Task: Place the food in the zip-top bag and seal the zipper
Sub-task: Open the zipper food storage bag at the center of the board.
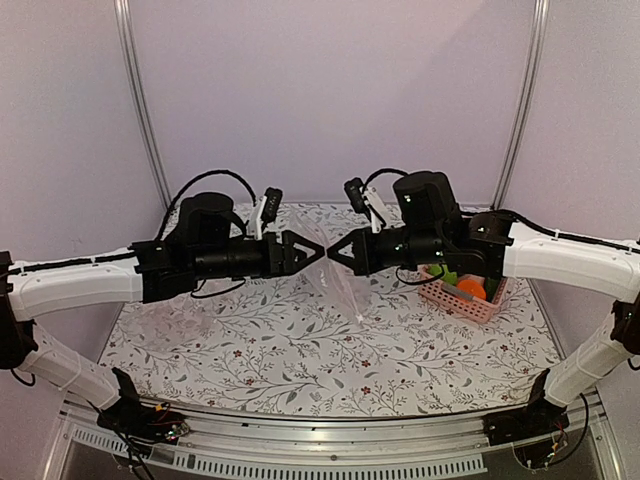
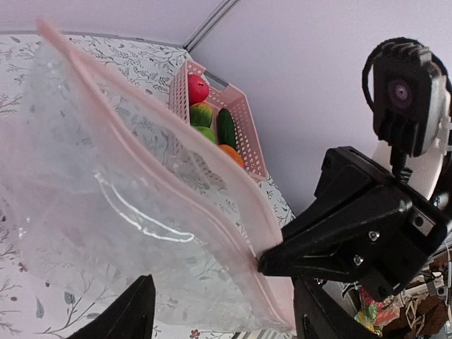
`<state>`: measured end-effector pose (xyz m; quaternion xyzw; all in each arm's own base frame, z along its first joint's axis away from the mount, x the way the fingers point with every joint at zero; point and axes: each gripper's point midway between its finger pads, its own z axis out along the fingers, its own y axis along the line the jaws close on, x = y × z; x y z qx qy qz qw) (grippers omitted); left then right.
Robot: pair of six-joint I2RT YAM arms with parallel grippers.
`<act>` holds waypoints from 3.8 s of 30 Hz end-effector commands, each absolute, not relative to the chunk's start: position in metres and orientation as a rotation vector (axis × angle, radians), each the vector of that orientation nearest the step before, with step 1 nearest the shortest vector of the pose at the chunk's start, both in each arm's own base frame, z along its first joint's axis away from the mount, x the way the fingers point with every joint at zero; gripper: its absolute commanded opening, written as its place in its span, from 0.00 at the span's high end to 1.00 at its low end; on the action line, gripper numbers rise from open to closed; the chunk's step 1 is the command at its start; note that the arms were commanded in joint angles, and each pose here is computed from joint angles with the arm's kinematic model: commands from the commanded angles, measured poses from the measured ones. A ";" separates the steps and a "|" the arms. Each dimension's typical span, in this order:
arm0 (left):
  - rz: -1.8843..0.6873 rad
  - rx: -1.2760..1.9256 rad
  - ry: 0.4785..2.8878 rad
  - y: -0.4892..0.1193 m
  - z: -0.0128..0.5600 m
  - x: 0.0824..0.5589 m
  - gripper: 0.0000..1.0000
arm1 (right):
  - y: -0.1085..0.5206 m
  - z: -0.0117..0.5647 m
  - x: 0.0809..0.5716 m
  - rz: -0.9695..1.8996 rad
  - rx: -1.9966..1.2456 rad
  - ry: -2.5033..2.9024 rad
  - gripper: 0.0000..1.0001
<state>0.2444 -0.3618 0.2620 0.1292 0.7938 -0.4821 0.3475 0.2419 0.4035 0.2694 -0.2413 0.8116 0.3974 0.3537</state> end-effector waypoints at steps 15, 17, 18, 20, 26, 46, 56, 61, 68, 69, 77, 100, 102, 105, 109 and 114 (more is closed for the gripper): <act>-1.236 0.077 2.017 -0.339 0.257 0.274 0.32 | 0.416 0.261 0.224 1.137 -0.715 2.088 1.00; -1.234 0.070 2.019 -0.338 0.257 0.276 0.32 | 0.416 0.260 0.224 1.138 -0.724 2.086 1.00; -1.234 0.067 2.019 -0.338 0.256 0.277 0.31 | 0.416 0.260 0.222 1.138 -0.730 2.087 1.00; -1.237 0.059 2.020 -0.338 0.256 0.279 0.31 | 0.417 0.259 0.221 1.138 -0.740 2.087 1.00; -1.232 0.029 2.032 -0.336 0.251 0.286 0.30 | 0.420 0.257 0.217 1.143 -0.770 2.083 1.00; -1.174 -0.010 2.161 -0.329 0.211 0.288 0.58 | 0.392 0.234 0.250 0.798 -0.629 2.163 1.00; -1.140 -0.051 2.258 -0.309 0.171 0.269 0.64 | 0.391 0.234 0.254 0.773 -0.614 2.171 1.00; -1.164 -0.026 2.219 -0.312 0.184 0.270 0.63 | 0.397 0.233 0.254 0.786 -0.628 2.174 1.00; -1.255 0.040 2.141 -0.332 0.216 0.268 0.38 | 0.401 0.231 0.256 0.788 -0.625 2.178 1.00; -1.258 0.048 2.134 -0.334 0.219 0.268 0.34 | 0.402 0.232 0.256 0.788 -0.624 2.177 1.00; -1.296 0.061 2.175 -0.350 0.201 0.265 0.26 | 0.408 0.225 0.259 0.769 -0.629 2.186 1.00; -1.232 0.015 2.254 -0.345 0.177 0.264 0.95 | 0.379 0.224 0.282 0.546 -0.484 2.200 1.00; -1.193 0.025 2.245 -0.335 0.184 0.266 0.99 | 0.374 0.227 0.284 0.524 -0.459 2.195 1.00; -1.130 0.052 2.256 -0.320 0.193 0.268 1.00 | 0.365 0.235 0.287 0.497 -0.414 2.182 1.00; -1.013 0.182 2.304 -0.303 0.215 0.268 1.00 | 0.350 0.245 0.293 0.487 -0.325 2.179 1.00; -0.888 0.416 2.292 -0.293 0.263 0.259 1.00 | 0.344 0.259 0.290 0.573 -0.257 2.170 1.00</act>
